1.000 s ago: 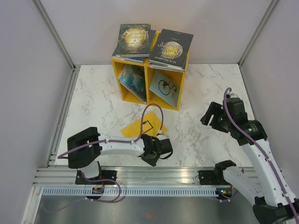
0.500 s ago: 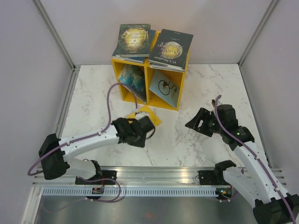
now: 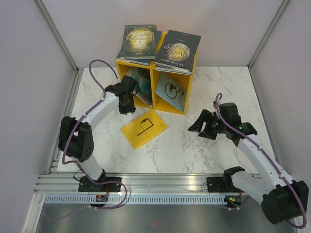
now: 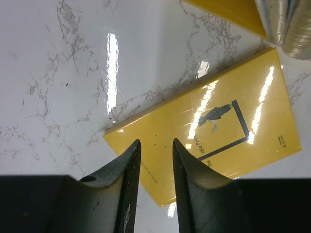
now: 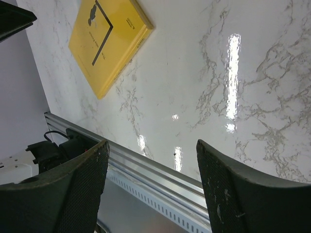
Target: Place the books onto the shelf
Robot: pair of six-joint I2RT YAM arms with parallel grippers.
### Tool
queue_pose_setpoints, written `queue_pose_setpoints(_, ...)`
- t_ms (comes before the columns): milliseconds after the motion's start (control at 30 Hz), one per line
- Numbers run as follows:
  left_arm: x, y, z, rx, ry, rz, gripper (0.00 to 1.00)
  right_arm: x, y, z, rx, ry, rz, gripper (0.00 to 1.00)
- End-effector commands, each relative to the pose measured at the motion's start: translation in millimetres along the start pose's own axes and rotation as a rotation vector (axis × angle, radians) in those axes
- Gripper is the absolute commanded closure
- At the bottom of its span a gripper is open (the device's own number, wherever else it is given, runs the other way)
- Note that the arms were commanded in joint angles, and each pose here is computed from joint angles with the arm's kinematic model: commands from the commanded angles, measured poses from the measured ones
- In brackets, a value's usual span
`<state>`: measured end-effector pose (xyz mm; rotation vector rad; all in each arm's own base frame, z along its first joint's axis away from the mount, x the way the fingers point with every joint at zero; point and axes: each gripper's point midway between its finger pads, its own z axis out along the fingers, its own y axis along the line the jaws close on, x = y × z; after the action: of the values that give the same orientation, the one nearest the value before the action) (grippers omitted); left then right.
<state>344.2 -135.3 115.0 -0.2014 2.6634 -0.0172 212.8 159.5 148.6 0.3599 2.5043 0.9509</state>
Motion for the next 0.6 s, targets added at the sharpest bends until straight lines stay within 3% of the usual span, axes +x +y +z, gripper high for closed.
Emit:
queue_pose_setpoints(0,-5.7,7.5,18.9,0.008,0.031,0.034,0.64,-23.0,20.6,-1.4,-0.042,-0.027,-0.081,0.24)
queue_pose_setpoints(367,24.3,38.0,72.3,-0.118,0.122,-0.013,0.65,-30.0,17.8,12.8,-0.020,0.000,-0.069,0.24)
queue_pose_setpoints(567,62.4,54.3,87.7,-0.170,0.223,0.007,0.65,-21.6,9.7,17.2,-0.008,0.024,-0.050,0.24)
